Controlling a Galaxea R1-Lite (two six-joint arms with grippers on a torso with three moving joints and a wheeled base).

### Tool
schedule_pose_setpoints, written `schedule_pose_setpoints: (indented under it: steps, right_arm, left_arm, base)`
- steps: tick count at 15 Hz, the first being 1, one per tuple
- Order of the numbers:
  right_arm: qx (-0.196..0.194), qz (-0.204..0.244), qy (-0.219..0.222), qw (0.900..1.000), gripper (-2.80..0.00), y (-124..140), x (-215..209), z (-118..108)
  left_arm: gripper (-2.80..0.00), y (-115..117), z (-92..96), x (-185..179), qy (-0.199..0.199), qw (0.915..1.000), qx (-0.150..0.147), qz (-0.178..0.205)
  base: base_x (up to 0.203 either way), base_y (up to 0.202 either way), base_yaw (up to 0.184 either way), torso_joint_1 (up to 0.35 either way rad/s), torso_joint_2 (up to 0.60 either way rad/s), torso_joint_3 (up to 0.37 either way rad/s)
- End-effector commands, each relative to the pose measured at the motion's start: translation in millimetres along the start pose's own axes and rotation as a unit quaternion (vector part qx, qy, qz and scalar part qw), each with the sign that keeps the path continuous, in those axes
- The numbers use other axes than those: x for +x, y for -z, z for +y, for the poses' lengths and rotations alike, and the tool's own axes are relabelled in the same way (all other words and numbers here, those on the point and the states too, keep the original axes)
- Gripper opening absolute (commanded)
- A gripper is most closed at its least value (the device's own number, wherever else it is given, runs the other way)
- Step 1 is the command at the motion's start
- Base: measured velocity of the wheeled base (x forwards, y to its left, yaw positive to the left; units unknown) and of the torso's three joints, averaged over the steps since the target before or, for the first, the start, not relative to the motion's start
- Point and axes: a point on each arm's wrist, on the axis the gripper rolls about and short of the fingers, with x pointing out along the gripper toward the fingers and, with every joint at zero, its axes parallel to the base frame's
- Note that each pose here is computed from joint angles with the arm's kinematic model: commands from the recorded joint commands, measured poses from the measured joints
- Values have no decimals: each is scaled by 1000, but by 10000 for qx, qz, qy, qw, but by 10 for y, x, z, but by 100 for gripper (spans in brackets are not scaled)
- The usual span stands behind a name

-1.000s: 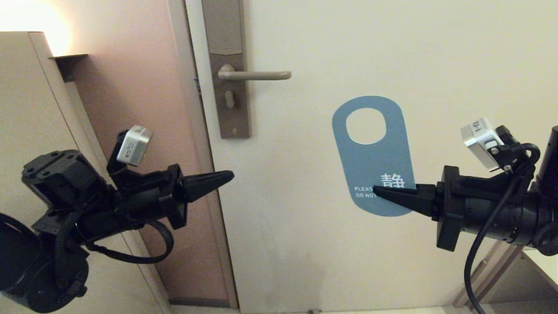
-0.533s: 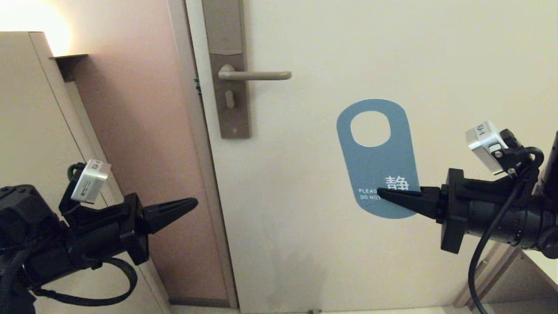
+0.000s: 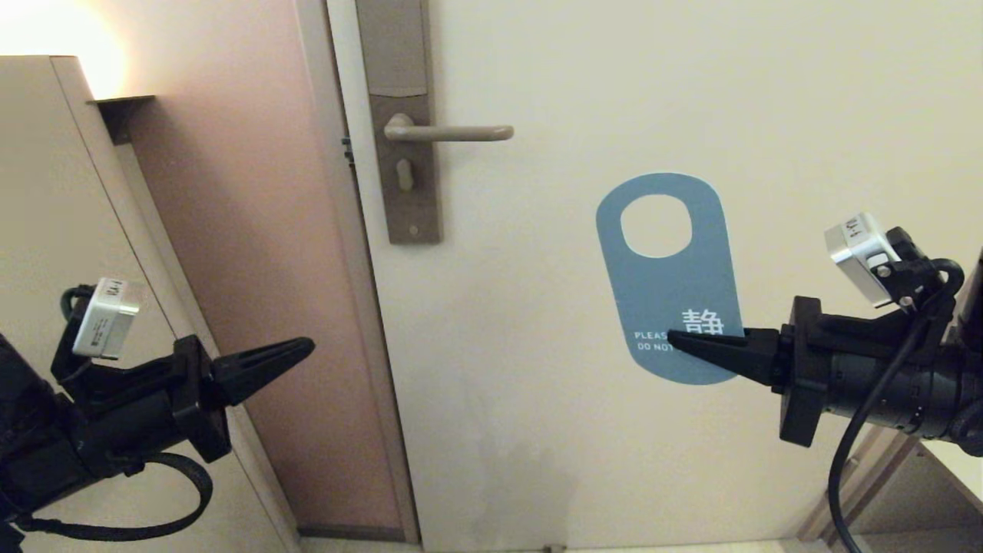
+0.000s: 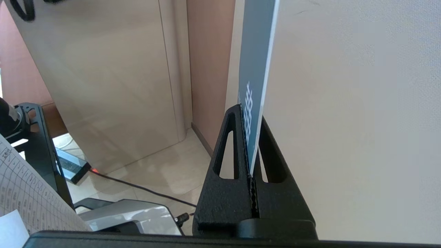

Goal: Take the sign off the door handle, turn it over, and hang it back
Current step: Hang the sign back with the other side facing out

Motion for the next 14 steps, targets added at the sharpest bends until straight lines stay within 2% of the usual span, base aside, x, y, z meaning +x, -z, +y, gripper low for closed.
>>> schedule_pose_setpoints:
  steps: [1,4,7,14]
  right_arm:
    - [-16,-19,-17,10000,-280,-5,0,1]
    - [-38,-45,-7,10000,-280,-15,-14,5]
    - [-33,-39,0,10000,-280,-4,-33,14]
    - [-68,-97,96,9999,-280,5,-143,39]
  left_arm:
    - [-280,-191,-69,-136,-156,9987,400,-289]
    - [-280,-378,-187,-308,-369,9945,801,-560]
    - [-280,-458,-421,-453,-358,9907,1072,-754]
    - [-280,-356,-1055,-845,-430,9884,1152,-894]
  base:
    - [0,0,0,0,0,0]
    - [0,0,0,0,0,0]
    - [0,0,0,0,0,0]
    - [0,0,0,0,0,0]
